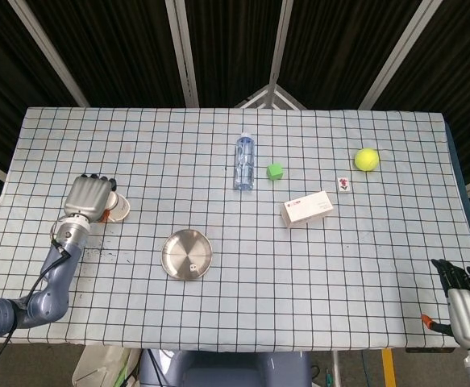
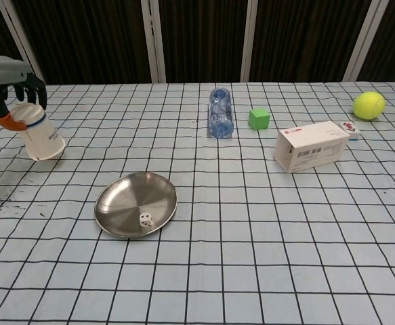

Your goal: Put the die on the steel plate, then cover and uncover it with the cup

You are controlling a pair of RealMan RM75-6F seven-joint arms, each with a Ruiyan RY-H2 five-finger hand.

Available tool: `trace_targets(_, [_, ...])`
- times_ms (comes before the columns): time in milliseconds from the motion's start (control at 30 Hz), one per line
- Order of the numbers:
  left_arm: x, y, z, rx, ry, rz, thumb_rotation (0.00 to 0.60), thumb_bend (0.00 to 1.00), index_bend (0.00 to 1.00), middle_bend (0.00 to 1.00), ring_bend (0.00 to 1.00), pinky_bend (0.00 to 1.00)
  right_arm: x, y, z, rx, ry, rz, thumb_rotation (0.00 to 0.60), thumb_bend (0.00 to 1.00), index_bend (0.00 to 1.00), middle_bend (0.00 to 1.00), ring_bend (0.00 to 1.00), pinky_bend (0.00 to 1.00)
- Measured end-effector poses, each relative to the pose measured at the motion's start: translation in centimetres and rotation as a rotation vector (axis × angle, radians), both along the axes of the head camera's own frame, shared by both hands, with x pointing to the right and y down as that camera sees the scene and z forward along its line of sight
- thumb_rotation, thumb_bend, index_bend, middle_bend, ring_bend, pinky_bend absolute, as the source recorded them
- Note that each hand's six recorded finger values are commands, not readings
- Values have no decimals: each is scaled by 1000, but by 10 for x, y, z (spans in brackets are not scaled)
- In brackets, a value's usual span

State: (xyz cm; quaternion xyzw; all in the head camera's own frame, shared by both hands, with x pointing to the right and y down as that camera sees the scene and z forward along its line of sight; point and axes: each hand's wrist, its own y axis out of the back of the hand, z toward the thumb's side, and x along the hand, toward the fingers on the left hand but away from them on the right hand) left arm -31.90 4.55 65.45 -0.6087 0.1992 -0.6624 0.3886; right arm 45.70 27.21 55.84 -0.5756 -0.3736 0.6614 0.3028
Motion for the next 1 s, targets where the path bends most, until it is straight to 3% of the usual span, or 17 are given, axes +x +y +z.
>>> trace_targets(200, [25,11,-41,-15,57,44,600,473,389,386,268,305,1,-1,-2,6,-6,6,600,41,108,125,132,74])
trace_targets(400, [55,37,-77,-125,122,52,600,473,389,385,268,306,1,-1,-6,18,-17,8,600,42,108,125,132,74])
trace_targets(533, [75,45,-90,-160,126,97,600,473,389,385,268,306,2,-2,-10,32,-21,14,600,42,108,124,132,74])
trace_targets(800, [112,56,-85,-182,149,177,600,473,389,381,268,305,7,-3,-14,42,-29,28,600,42,108,125,132,74])
trace_targets(1000, [133,68,-65,-191,152,213,600,473,389,381,268,306,9,-2,-14,39,-30,31,600,42,107,125,132,74])
